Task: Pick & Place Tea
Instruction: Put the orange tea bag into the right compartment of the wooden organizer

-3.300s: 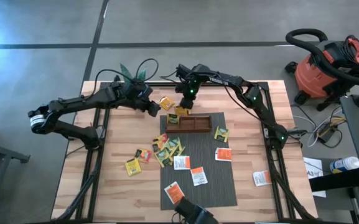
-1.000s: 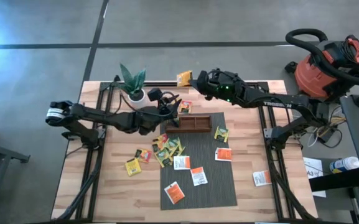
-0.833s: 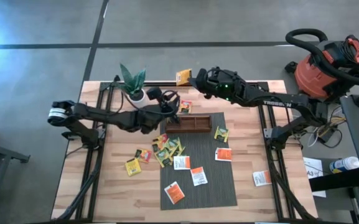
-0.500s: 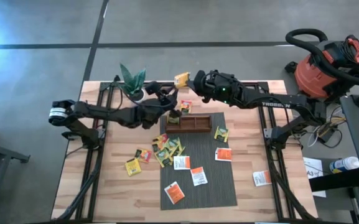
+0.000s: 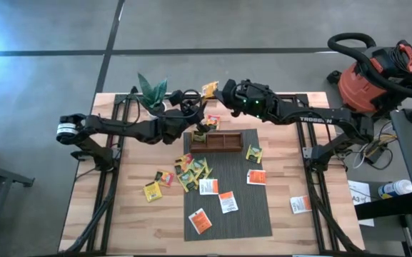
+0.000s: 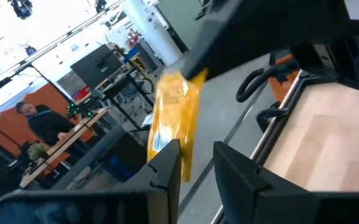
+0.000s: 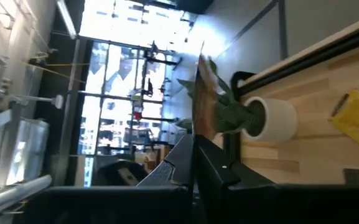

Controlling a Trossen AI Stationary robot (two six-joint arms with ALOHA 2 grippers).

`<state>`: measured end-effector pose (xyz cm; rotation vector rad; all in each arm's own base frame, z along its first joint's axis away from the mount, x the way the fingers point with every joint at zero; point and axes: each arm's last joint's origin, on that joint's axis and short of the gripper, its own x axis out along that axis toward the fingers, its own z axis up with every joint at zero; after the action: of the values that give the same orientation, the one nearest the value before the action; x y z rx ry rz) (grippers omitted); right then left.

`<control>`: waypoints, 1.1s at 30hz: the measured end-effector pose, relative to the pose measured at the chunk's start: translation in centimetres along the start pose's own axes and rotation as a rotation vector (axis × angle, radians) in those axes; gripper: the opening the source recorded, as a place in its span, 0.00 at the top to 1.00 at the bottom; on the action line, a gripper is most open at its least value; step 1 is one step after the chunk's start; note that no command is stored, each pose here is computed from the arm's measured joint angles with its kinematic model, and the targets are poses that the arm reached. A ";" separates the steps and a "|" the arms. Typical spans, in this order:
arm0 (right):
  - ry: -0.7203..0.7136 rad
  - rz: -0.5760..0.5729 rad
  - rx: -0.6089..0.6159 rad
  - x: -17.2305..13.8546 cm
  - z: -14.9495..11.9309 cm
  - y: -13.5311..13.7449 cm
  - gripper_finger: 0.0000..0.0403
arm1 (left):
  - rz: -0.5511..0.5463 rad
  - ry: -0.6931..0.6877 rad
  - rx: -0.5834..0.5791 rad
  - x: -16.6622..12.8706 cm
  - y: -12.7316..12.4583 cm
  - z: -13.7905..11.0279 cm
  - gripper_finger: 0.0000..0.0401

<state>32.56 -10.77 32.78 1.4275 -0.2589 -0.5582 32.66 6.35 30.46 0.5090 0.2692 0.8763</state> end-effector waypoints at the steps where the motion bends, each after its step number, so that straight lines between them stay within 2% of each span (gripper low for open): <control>1: 0.000 0.011 0.002 0.1 0.0 0.1 0.98 | 0.003 0.002 0.000 0.1 0.1 -0.1 0.78; 6: 0.036 -0.006 0.020 1.0 -0.3 -0.8 0.98 | 0.018 0.014 0.004 0.8 0.8 -0.5 0.78; 12: 0.087 0.029 0.057 2.2 -0.9 -1.4 0.98 | 0.025 0.020 0.005 1.2 1.2 -0.8 0.78; 19: 0.080 0.036 0.033 2.1 -0.8 -1.2 0.98 | 0.011 0.043 0.032 1.2 1.0 -1.1 0.78; 22: 0.079 0.037 0.028 2.0 -0.7 -1.1 0.98 | 0.002 0.049 0.047 1.2 1.0 -1.2 0.83; 27: 0.096 0.034 0.022 2.1 -0.7 -1.2 0.98 | 0.001 0.051 0.048 1.2 1.0 -1.2 0.96; 33: 0.156 0.048 -0.079 2.1 -0.4 -1.1 0.97 | 0.002 0.052 0.043 1.2 1.0 -1.2 0.97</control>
<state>34.25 -11.55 31.32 1.3770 -0.1456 -0.4111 32.29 8.19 29.94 0.5273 0.3362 0.8884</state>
